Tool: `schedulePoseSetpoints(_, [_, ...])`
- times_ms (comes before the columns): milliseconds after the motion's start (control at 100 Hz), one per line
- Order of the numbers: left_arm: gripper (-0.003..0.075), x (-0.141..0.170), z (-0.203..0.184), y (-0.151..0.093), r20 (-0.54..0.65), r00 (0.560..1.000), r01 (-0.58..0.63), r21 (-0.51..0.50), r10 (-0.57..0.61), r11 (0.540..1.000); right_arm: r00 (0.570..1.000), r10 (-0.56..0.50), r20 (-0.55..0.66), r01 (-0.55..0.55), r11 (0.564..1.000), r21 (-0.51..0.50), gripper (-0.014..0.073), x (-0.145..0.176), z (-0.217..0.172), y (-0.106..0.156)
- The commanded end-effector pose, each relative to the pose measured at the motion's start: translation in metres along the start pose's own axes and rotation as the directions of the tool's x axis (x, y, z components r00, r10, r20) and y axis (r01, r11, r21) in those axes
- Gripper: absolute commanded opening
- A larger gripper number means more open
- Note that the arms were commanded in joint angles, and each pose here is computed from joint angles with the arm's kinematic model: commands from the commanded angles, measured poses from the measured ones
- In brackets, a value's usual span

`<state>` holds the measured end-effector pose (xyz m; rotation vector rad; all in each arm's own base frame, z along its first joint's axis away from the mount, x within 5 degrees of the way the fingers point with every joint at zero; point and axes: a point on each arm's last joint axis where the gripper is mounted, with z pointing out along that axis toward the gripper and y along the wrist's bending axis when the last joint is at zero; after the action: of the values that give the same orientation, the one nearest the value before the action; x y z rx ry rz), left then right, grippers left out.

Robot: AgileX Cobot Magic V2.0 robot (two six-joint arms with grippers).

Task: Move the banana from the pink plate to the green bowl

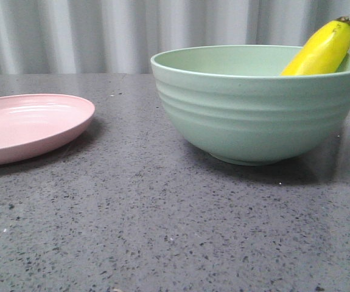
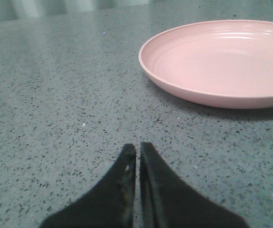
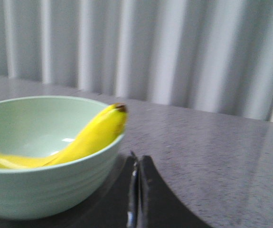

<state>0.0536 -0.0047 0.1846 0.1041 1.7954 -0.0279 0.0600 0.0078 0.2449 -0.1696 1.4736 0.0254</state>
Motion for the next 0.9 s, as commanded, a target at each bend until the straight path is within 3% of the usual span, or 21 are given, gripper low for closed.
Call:
schedulePoseSetpoints(0, [-0.0020, -0.003, -0.001, 0.000, 0.078, 0.997, 0.008, -0.006, -0.008, 1.000, 0.988, 0.019, 0.150, -0.029, 0.997, 0.066, -0.0064, -0.007, 0.001, -0.004])
schedulePoseSetpoints(180, [-0.0020, -0.003, -0.001, 0.000, 0.078, 0.997, 0.008, -0.006, -0.008, 1.000, 0.988, 0.094, 0.120, -0.112, 0.982, 0.152, -0.0064, 0.027, 0.000, -0.006])
schedulePoseSetpoints(450, [-0.0020, -0.003, -0.001, 0.000, 0.078, 0.997, 0.008, -0.006, -0.008, 1.000, 0.986, 0.135, -0.094, -0.108, 0.962, 0.252, -0.0064, 0.050, -0.012, -0.009])
schedulePoseSetpoints(610, [-0.0020, -0.003, -0.001, 0.000, 0.079, 0.997, 0.008, -0.006, -0.008, 1.000, 0.943, 0.170, -0.287, -0.088, 0.956, 0.279, -0.0064, 0.068, -0.016, -0.009])
schedulePoseSetpoints(890, [-0.0020, -0.003, -0.001, 0.000, 0.079, 0.997, 0.008, -0.006, -0.008, 1.000, 0.945, 0.163, -0.282, -0.082, 0.957, 0.277, -0.0064, 0.068, -0.016, -0.009])
